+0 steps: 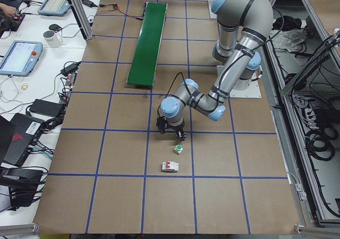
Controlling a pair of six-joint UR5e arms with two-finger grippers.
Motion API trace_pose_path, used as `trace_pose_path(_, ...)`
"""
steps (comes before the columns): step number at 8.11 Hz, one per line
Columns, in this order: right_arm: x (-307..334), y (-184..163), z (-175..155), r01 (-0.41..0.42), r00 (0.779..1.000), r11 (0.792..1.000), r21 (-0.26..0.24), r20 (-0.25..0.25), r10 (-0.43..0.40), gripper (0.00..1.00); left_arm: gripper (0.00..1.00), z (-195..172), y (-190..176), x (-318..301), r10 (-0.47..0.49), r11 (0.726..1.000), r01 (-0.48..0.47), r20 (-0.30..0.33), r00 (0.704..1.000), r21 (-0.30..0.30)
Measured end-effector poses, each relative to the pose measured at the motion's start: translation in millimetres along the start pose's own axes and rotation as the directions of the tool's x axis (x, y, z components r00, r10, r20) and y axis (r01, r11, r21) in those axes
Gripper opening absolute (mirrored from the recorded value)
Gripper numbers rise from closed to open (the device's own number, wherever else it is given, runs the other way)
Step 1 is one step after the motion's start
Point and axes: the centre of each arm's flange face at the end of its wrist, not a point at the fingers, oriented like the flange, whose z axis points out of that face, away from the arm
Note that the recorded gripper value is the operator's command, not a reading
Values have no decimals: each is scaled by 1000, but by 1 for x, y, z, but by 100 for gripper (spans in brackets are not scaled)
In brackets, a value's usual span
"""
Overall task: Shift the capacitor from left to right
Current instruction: 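Lower the left gripper and grasp the dark capacitor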
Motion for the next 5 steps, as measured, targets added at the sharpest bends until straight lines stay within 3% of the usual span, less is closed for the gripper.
trace_pose_path(1,0,0,1,0,1000,1000,-1,0,0,100,45,2,-1,0,1,1000,-1,-3,1000,-3)
trace_pose_path(2,0,0,1,0,1000,1000,-1,-1,0,100,30,3,-1,0,2,1000,-2,-4,1000,-5)
trace_pose_path(3,0,0,1,0,1000,1000,-2,0,0,100,8,4,-1,0,2,1000,-2,-4,1000,-5)
trace_pose_path(4,0,0,2,1,1000,1000,-4,0,-1,100,0,3,-1,-1,2,1000,-2,-3,1000,-4)
trace_pose_path(5,0,0,2,0,1000,1000,-5,0,0,100,0,3,-2,-1,4,1000,-4,-1,1000,-4)
